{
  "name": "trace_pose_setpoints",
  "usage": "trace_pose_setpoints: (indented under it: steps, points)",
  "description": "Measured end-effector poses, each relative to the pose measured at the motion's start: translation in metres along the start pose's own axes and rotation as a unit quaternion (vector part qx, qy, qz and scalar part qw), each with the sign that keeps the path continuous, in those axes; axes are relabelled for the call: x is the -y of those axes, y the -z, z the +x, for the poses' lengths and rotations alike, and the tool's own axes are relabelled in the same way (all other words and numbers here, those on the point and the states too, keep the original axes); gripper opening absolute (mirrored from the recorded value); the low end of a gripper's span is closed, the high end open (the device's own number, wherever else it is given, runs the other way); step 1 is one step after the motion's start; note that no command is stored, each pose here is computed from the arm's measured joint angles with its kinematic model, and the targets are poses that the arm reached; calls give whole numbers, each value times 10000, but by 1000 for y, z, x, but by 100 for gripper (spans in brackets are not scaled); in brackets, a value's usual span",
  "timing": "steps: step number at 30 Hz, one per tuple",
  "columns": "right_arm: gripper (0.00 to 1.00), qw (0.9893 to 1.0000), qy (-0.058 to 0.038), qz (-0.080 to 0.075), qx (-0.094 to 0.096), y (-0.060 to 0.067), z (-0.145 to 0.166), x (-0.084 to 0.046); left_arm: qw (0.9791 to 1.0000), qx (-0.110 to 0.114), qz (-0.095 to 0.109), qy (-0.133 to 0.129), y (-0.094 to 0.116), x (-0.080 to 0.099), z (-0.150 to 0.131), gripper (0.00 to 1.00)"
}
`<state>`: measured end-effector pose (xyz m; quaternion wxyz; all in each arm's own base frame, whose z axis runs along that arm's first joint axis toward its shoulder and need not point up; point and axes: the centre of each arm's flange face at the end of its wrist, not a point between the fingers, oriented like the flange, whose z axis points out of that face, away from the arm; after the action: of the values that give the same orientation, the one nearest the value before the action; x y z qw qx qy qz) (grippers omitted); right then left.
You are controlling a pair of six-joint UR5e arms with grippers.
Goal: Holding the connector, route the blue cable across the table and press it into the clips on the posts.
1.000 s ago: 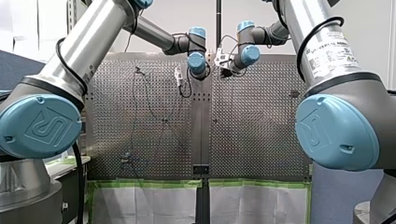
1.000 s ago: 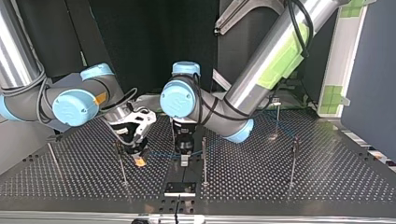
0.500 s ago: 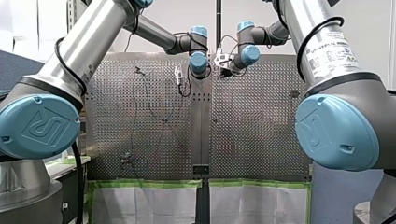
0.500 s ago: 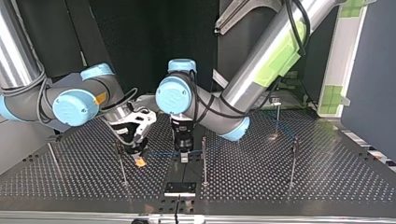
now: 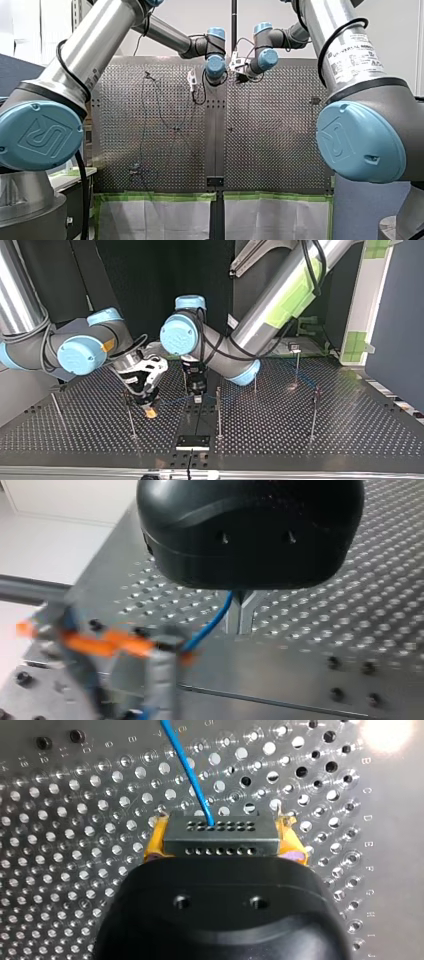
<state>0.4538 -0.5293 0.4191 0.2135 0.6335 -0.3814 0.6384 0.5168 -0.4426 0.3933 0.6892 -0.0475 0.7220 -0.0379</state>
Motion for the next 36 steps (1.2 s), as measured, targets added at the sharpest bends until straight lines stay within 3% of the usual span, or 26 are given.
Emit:
trace_pose_setpoints:
  steps: [7,19,27,33,36]
  points:
    - [0,9999,-30,-19,156,2,-16,-1,9998,-93,-177,-52,14,-2,23,0]
    - [0,9982,-13,-166,576,12,-62,-12,9998,-100,-142,52,26,-3,61,0]
    - [0,9962,30,-306,811,19,-91,-20,9998,-102,-145,58,28,-13,86,0]
    - [0,9936,13,-450,1035,28,-115,-26,9999,-133,16,5,28,-19,104,0]
    - [0,9917,49,-549,1159,33,-127,-29,9999,-149,87,-19,29,-23,114,0]
